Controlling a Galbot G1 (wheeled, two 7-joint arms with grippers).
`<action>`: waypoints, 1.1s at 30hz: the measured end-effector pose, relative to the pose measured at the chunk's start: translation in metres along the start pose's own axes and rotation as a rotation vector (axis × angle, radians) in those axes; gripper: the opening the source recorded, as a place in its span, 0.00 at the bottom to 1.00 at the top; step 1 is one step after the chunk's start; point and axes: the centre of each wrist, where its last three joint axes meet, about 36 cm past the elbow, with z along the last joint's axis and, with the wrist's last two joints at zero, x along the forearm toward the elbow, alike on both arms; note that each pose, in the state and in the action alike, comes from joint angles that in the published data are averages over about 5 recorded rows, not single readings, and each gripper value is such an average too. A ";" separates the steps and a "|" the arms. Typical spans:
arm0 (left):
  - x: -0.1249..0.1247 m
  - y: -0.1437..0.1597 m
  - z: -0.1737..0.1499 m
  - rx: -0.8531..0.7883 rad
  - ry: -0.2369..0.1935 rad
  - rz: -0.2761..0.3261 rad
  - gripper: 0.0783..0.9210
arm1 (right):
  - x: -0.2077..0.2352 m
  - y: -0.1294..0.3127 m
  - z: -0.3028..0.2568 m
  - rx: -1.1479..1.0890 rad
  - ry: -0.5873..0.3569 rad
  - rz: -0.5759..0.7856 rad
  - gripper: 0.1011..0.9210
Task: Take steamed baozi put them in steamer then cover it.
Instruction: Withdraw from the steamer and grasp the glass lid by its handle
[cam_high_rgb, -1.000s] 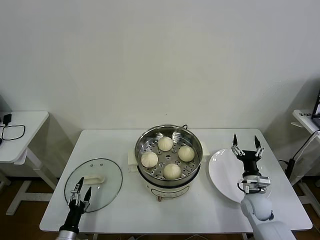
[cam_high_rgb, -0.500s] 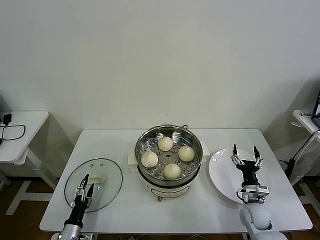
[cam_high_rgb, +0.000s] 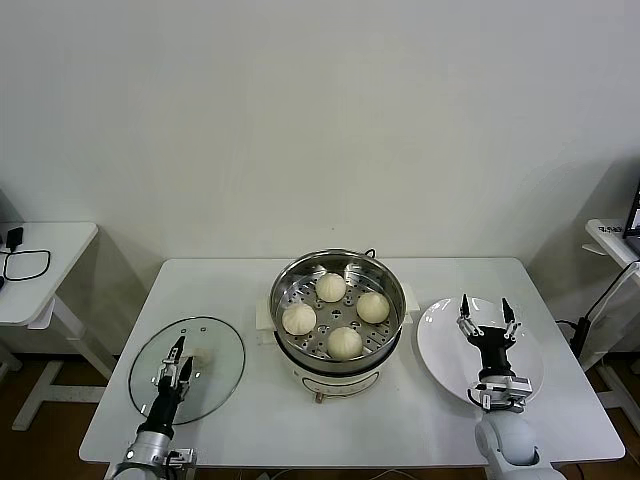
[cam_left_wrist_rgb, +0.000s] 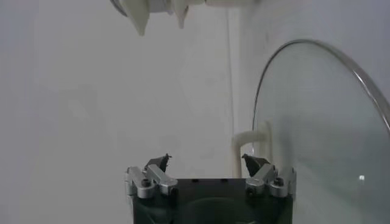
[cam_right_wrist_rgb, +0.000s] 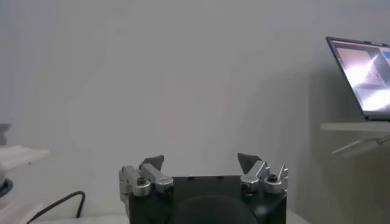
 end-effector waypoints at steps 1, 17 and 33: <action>-0.002 0.000 0.000 -0.001 0.001 -0.001 0.88 | 0.000 0.000 0.000 0.001 0.000 0.000 0.88; -0.031 -0.001 0.004 -0.028 0.004 0.008 0.79 | 0.006 0.001 0.000 0.010 -0.006 -0.007 0.88; -0.030 -0.007 0.000 0.012 0.012 0.050 0.25 | 0.003 0.008 -0.002 0.008 -0.017 -0.019 0.88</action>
